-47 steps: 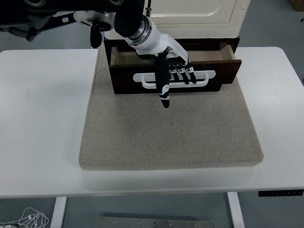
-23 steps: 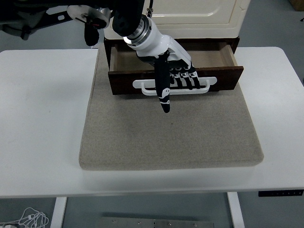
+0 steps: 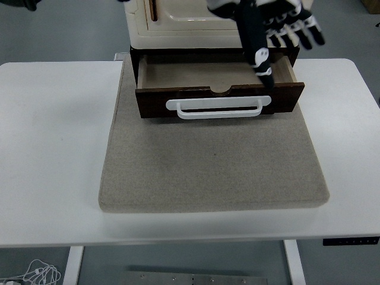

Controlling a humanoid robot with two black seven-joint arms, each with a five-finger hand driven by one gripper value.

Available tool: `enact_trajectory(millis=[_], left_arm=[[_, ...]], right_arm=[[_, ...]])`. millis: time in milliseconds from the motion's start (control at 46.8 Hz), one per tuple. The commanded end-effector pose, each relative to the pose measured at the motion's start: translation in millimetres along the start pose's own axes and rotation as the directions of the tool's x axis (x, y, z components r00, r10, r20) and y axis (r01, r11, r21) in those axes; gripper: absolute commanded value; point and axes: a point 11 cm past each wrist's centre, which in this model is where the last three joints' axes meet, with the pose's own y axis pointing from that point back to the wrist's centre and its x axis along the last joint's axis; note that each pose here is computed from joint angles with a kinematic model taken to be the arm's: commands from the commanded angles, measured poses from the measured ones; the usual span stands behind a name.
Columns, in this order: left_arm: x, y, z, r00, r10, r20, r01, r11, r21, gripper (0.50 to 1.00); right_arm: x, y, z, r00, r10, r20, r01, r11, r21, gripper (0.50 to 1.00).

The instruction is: Open the drawer under the combination cabinet

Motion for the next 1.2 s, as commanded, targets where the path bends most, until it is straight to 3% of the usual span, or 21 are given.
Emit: enact_trajectory(millis=[0,214,363,470,662,812,940,1175], left_arm=[[16,13,25,0.999,0.049,-0.013,-0.050,0.994,-0.101,1.000],[49,66,65,0.982,0.180,-0.061,-0.190,0.927,-0.323,1.000],[74,118,72,0.947,0.298,-0.122,-0.321,0.836,-0.446,1.000],[93,152,63,0.894,0.402,-0.198,-0.446,0.754,-0.482,1.000],[144,212,30,0.668,0.606,-0.432,-0.744,0.521,-0.418,1.000],[161,253,-12,0.540,0.620,-0.570,-0.842,0.396,-0.367,1.000],[167,284,-51,0.440,0.636,-0.634,-0.898,0.322,-0.300,1.000],[171,315,-154,0.210,0.677,-0.706,-0.970,0.236,-0.061,1.000]], right_arm=[[0.0,0.0,-0.1,1.000,0.000,0.000,0.000,1.000,0.000,0.926],[0.0,0.0,-0.1,1.000,0.000,0.000,0.000,1.000,0.000,0.926],[0.0,0.0,-0.1,1.000,0.000,0.000,0.000,1.000,0.000,0.926],[0.0,0.0,-0.1,1.000,0.000,0.000,0.000,1.000,0.000,0.926],[0.0,0.0,-0.1,1.000,0.000,0.000,0.000,1.000,0.000,0.926],[0.0,0.0,-0.1,1.000,0.000,0.000,0.000,1.000,0.000,0.926],[0.0,0.0,-0.1,1.000,0.000,0.000,0.000,1.000,0.000,0.926],[0.0,0.0,-0.1,1.000,0.000,0.000,0.000,1.000,0.000,0.926]])
